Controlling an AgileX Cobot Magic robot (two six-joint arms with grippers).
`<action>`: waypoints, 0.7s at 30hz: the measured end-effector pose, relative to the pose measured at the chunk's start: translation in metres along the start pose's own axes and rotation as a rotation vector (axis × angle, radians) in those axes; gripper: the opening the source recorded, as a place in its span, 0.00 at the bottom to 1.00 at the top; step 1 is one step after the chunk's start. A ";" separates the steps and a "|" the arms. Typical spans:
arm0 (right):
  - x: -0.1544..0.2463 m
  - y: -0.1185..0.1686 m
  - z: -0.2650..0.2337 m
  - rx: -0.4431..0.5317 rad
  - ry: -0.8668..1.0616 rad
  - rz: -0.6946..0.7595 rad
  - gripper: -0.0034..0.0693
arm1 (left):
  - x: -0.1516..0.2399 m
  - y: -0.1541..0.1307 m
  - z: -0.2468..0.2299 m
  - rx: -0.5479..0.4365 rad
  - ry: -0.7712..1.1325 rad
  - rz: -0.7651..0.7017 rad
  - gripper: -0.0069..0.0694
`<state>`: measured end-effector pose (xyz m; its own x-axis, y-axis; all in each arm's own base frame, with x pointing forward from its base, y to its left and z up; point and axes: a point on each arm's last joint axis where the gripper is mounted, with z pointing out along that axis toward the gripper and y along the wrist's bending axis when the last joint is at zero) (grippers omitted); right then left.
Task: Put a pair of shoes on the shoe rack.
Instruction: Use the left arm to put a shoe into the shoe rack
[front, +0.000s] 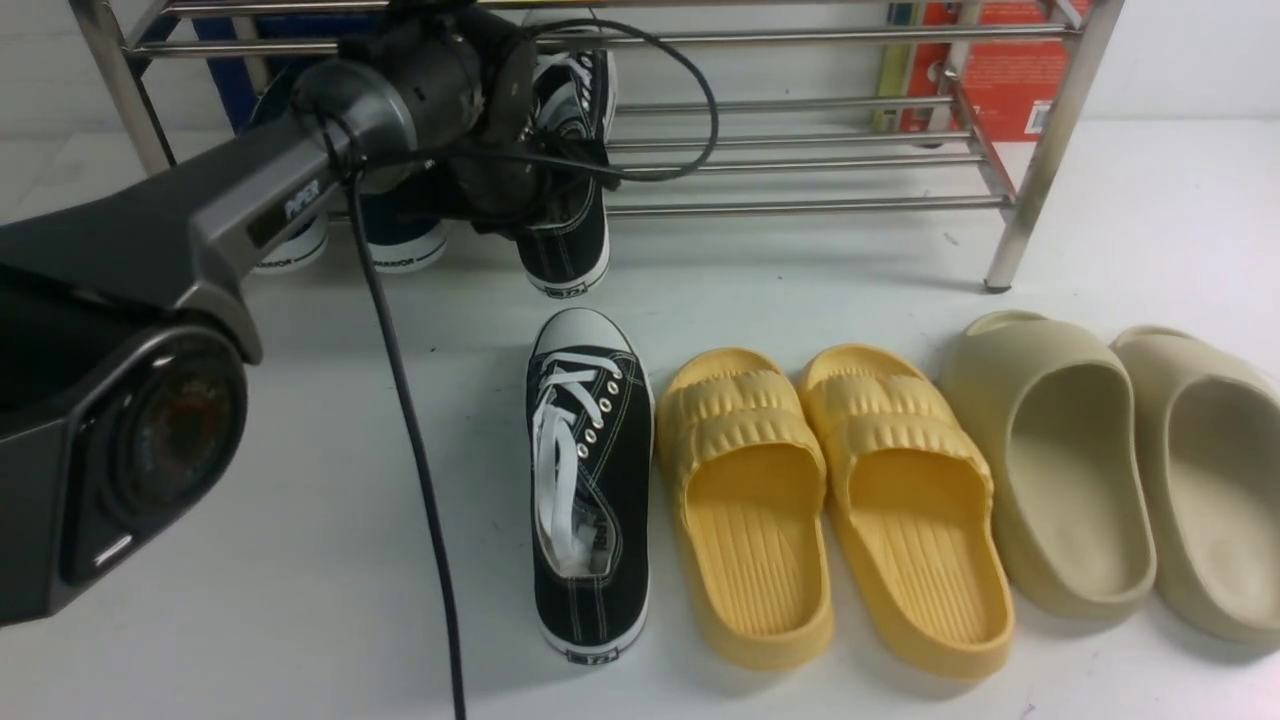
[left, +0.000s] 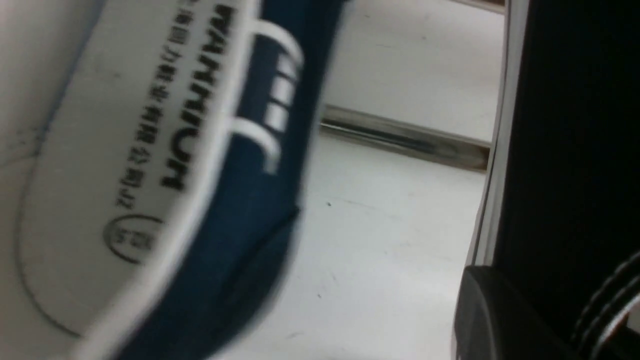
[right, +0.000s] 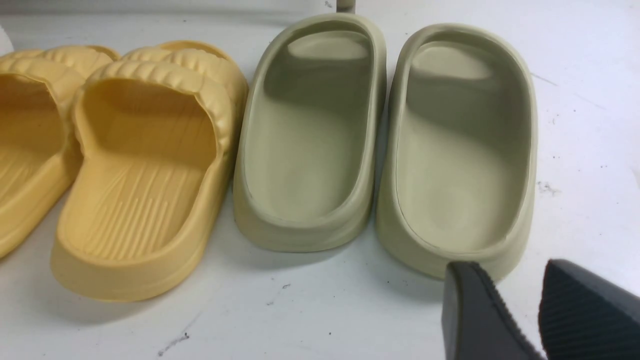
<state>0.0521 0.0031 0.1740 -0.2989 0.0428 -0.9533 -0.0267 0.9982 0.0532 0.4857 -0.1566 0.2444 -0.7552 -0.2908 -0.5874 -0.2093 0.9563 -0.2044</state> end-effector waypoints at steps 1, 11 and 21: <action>0.000 0.000 0.000 0.000 0.000 0.000 0.38 | -0.003 0.004 0.001 -0.008 -0.009 -0.011 0.07; 0.000 0.000 0.000 0.000 0.000 0.000 0.38 | -0.012 0.006 0.001 0.016 -0.076 0.006 0.07; 0.000 0.000 0.000 0.000 0.000 0.000 0.38 | -0.012 0.006 0.001 0.020 -0.081 0.026 0.07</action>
<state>0.0521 0.0031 0.1740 -0.2989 0.0428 -0.9533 -0.0267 0.9982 0.0532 0.4944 -0.1477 0.2491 -0.7071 -0.2684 -0.6542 -0.1776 0.9629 -0.2031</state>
